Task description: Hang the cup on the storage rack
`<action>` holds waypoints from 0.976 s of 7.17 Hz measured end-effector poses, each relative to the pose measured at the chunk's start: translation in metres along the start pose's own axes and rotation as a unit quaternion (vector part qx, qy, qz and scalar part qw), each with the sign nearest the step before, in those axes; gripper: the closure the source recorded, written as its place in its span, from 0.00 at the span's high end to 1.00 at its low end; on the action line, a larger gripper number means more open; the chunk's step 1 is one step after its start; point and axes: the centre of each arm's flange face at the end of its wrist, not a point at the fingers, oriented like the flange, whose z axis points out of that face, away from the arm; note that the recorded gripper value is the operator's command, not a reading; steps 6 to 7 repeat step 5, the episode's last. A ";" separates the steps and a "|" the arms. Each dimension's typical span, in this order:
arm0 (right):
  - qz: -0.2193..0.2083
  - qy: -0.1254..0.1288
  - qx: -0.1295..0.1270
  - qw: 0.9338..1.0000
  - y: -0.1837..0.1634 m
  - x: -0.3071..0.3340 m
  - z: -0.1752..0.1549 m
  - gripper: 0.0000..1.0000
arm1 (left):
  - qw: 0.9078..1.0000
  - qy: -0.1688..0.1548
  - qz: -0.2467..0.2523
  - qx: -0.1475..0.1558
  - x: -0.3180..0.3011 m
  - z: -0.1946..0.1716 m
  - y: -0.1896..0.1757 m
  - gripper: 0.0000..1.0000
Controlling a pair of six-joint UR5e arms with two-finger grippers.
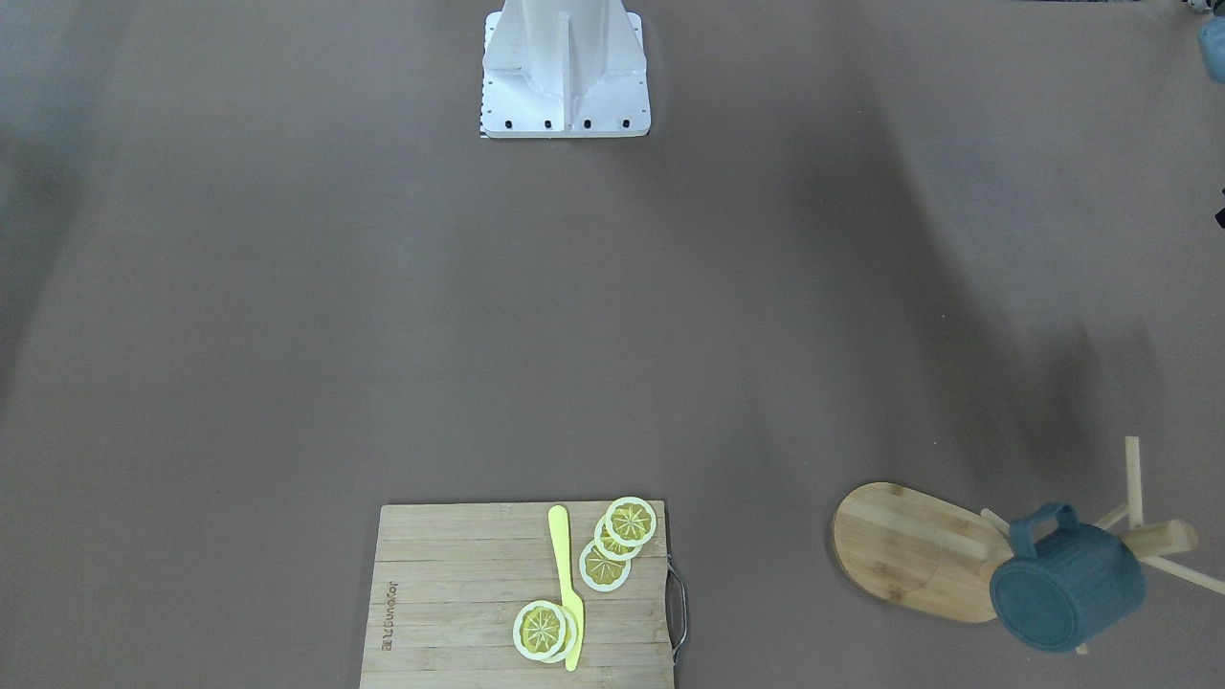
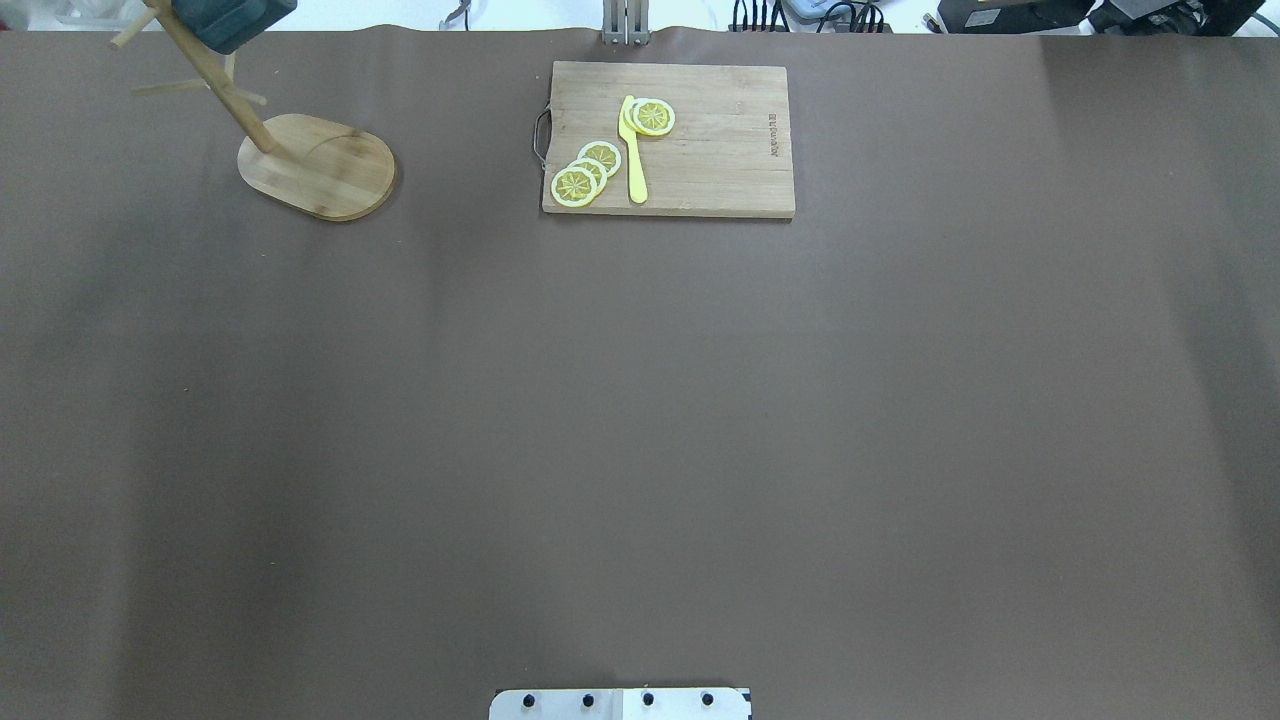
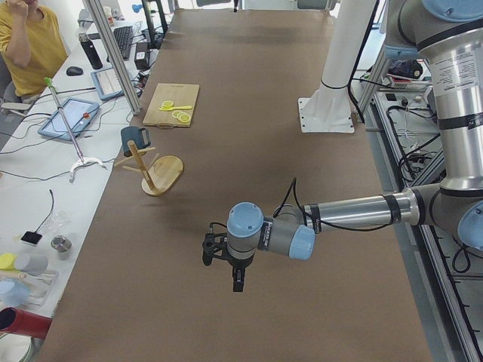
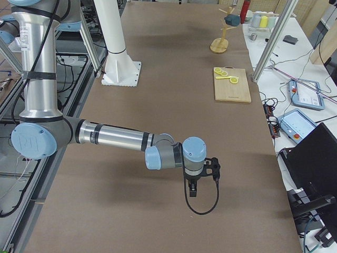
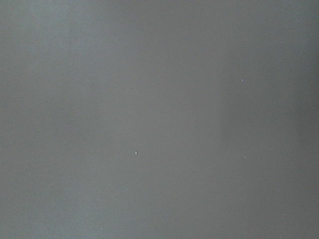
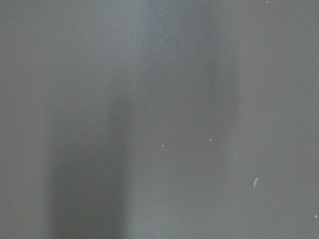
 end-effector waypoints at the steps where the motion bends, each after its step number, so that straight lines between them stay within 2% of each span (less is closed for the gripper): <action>1: 0.001 -0.003 -0.001 1.000 0.003 0.000 0.001 1.00 | 1.000 0.013 0.003 -0.002 0.007 -0.001 -0.002 0.99; 5: -0.015 -0.011 0.014 1.000 0.032 0.010 0.011 1.00 | 0.998 0.056 0.017 0.000 0.029 -0.015 -0.004 0.99; 7: -0.015 -0.011 0.014 1.000 0.032 0.010 0.011 1.00 | 0.998 0.056 0.017 0.000 0.029 -0.015 -0.004 0.99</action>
